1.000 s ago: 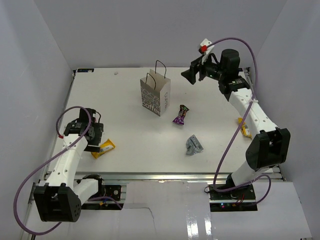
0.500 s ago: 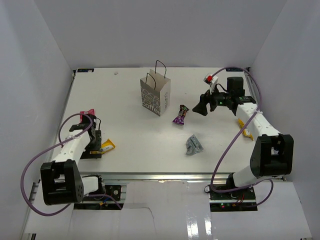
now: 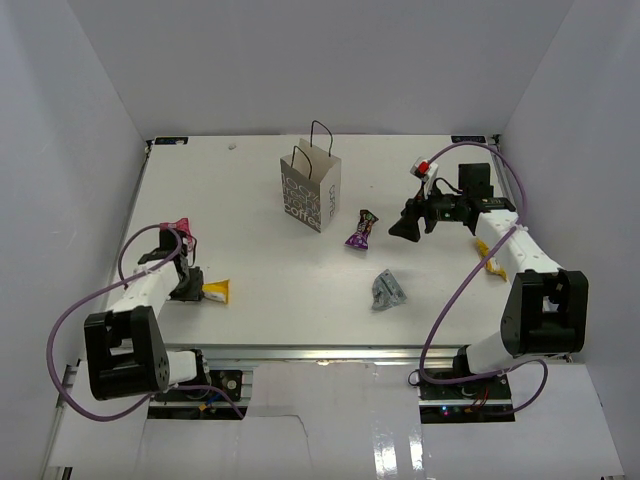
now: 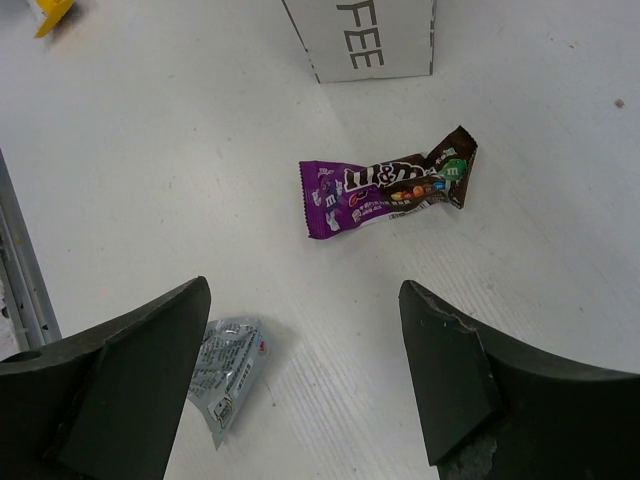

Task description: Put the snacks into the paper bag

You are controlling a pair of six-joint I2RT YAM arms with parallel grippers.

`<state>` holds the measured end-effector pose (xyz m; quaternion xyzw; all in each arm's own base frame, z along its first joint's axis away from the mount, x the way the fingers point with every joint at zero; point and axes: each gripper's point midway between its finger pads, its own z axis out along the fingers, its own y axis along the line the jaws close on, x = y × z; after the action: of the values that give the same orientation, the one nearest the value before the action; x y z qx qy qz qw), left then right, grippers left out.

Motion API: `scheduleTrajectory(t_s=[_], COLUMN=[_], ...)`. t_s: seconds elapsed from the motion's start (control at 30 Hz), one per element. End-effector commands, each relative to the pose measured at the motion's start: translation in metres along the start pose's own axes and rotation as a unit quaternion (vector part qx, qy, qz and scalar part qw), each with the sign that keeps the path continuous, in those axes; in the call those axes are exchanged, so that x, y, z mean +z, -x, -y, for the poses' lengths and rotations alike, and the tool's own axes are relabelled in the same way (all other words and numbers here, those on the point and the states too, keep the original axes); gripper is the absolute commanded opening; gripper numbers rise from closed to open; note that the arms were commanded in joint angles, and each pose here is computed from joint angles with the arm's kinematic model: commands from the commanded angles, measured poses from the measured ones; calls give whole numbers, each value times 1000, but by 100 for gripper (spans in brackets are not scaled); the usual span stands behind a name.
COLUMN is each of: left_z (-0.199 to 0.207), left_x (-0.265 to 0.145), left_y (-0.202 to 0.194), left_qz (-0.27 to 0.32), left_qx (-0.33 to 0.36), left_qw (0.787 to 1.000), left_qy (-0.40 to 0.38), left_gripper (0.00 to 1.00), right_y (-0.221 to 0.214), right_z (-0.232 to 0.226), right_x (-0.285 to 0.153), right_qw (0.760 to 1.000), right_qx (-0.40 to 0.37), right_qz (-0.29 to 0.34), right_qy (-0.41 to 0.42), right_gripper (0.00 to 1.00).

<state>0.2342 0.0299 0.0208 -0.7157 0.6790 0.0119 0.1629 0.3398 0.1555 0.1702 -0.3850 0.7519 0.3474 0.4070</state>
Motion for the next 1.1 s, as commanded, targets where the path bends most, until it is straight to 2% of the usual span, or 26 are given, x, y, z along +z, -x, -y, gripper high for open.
scheduleTrajectory(t_s=[0.0, 0.13, 0.2, 0.23, 0.3, 0.37, 0.47, 0.5, 0.57, 0.6, 0.67, 0.7, 0.77, 0.93, 0.97, 1.03, 1.07], left_z=[29, 71, 98, 114, 131, 150, 184, 200, 221, 236, 255, 267, 284, 317, 326, 337, 345], left_x=[-22, -59, -83, -100, -121, -148, -200, -237, -256, -294, -306, -335, -343, -396, -387, -398, -384], left_y=[5, 4, -9, -23, -34, -53, -84, -98, -114, -121, -129, -127, -131, -143, -155, -161, -173], left_qz=[-1, -14, -45, -80, -98, -124, -123, -113, -106, -87, -75, -56, -49, -44, -52, -48, -56], left_qx=[29, 96, 151, 175, 216, 255, 321, 352, 380, 397, 408, 409, 410, 394, 400, 397, 403], left_qw=[997, 980, 955, 934, 905, 866, 804, 766, 740, 705, 690, 667, 657, 603, 604, 593, 598], left_qy=[-72, -173, -250, -302, -353, -412, -486, -526, -545, -582, -593, -620, -631, -692, -688, -699, -691], left_gripper=[36, 19, 12, 10, 6, 6, 4, 2, 1, 0, 0, 0, 0, 3, 4, 5, 5], right_y=[13, 13, 14, 14, 16, 16, 16, 16, 16, 16, 16, 17, 15, 12, 12, 12, 12], right_z=[-7, -4, -4, -4, -3, -3, -4, -4, -4, -5, -6, -7, -9, -11, -12, -13, -13], right_x=[-7, -7, -7, -7, -7, -7, -7, -8, -9, -9, -10, -11, -11, -11, -12, -11, -12], right_qw=[1000, 1000, 1000, 1000, 1000, 1000, 1000, 1000, 1000, 1000, 1000, 999, 999, 1000, 1000, 1000, 1000], right_qx=[-18, -16, -18, -18, -19, -20, -21, -22, -22, -23, -24, -26, -25, -22, -20, -21, -20], right_qz=[16, 17, 17, 17, 19, 18, 18, 19, 19, 20, 20, 21, 20, 20, 20, 20, 20], right_qy=[10, 8, 8, 8, 7, 7, 6, 6, 4, 4, 4, 3, 4, 5, 6, 6, 6], right_gripper=[82, 81, 81, 81, 81, 81, 81, 81, 81, 81, 81, 81, 81, 81, 81, 81, 81])
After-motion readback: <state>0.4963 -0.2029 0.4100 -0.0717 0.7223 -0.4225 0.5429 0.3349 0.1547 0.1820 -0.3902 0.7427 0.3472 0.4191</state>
